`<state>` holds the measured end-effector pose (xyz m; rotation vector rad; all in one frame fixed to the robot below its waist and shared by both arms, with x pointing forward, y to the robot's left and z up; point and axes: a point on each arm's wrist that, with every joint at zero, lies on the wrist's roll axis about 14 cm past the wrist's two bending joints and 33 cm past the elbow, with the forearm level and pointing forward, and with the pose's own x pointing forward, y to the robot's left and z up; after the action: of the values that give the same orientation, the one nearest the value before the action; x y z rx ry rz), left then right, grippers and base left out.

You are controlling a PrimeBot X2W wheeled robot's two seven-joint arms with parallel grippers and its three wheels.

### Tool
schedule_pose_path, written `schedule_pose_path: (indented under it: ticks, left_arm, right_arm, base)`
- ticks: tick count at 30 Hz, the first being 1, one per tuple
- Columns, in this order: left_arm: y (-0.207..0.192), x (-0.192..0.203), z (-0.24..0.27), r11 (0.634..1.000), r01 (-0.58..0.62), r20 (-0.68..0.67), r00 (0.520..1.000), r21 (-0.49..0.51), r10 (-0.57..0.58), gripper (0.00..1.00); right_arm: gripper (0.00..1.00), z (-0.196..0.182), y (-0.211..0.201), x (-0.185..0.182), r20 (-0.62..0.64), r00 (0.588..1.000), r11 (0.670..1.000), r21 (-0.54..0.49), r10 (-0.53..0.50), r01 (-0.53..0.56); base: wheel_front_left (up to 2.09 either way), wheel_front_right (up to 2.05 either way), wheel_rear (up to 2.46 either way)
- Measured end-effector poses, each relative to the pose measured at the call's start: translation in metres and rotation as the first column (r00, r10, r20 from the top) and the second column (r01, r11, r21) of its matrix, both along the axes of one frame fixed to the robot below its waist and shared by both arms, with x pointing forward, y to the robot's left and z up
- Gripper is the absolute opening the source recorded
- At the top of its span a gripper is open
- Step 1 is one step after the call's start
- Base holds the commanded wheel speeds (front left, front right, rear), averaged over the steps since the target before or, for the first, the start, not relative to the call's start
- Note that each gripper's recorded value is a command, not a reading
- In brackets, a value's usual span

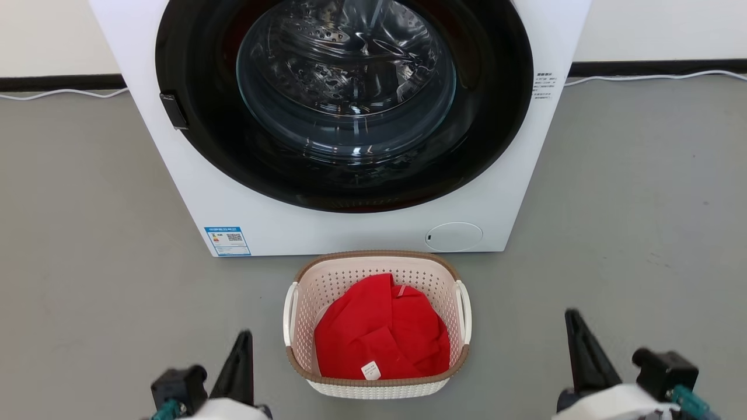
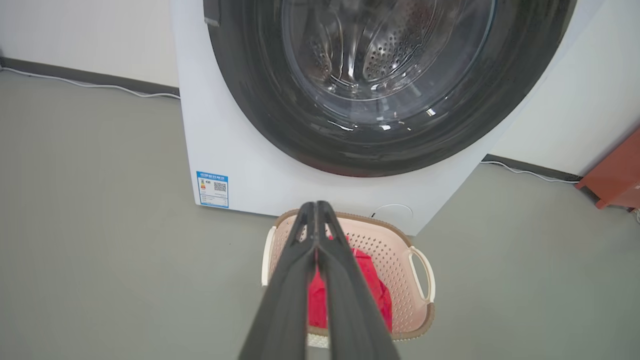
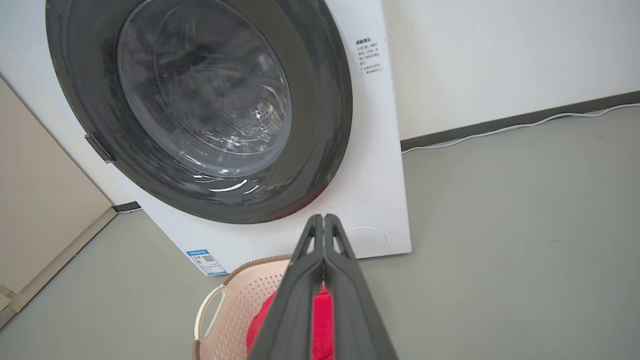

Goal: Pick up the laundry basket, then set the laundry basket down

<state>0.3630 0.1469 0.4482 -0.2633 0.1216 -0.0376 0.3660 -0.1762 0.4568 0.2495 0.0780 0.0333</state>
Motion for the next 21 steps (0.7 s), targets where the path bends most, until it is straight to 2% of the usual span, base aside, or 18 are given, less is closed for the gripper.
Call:
schedule_pose_path:
  ticks: [3,21]
  left_arm:
    - [0.001,-0.009,-0.014,1.0,-0.004,-0.049,0.999,-0.006,0.004,0.0]
    - [0.011,-0.009,-0.018,0.979,-0.083,-0.106,0.992,-0.185,0.064,0.0]
  right_arm:
    - [0.0,-0.014,0.0,-0.009,-0.046,0.999,1.0,0.011,-0.005,0.005]
    - [0.0,-0.015,-0.009,-0.008,-0.081,0.995,0.977,0.196,-0.064,0.078]
  base:
    - [0.0,0.0,0.0]
    - [0.0,0.0,0.0]
